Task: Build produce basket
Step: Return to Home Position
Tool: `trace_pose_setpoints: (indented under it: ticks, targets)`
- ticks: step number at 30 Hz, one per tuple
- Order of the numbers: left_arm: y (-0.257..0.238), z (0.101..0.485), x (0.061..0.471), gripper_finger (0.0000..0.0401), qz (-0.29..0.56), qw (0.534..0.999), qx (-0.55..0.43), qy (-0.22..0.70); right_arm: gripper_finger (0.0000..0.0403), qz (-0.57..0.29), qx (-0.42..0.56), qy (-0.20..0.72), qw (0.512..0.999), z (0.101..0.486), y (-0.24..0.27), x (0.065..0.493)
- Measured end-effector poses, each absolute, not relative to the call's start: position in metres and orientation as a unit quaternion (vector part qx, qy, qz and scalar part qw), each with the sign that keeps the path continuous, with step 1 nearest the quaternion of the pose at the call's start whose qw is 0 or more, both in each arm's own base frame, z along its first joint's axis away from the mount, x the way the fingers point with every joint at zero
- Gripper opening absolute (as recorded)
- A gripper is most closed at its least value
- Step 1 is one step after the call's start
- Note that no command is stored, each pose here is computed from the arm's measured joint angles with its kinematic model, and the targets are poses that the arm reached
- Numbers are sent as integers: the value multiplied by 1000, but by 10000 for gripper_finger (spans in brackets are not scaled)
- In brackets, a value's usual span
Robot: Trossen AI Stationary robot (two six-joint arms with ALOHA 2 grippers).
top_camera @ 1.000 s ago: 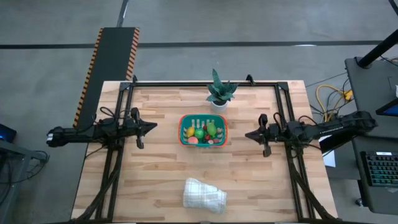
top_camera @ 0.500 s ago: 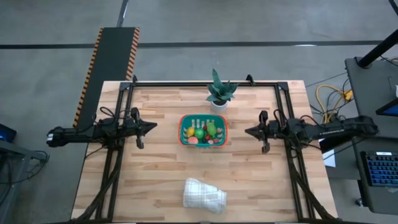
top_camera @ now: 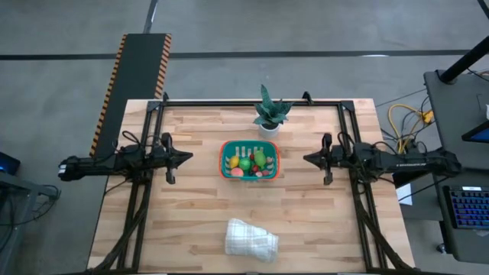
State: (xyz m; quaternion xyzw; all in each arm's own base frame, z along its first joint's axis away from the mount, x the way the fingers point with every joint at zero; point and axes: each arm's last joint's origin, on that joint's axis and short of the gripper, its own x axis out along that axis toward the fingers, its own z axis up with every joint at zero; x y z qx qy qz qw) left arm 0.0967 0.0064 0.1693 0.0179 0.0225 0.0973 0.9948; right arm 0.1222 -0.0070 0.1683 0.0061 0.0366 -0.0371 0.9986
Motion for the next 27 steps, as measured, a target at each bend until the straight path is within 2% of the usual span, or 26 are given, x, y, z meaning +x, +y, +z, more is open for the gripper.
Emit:
trace_pose_setpoints:
  ticks: [5, 10, 27]
  targets:
    - [6, 169, 97, 0, 97, 995, 18, 24, 9, -40, 3, 14, 999, 182, -6, 107]
    - [6, 169, 97, 0, 97, 995, 18, 24, 9, -40, 11, -2, 999, 179, -6, 94]
    - [4, 168, 97, 0, 57, 998, 18, 25, 9, -40, 21, 22, 999, 170, -6, 95]
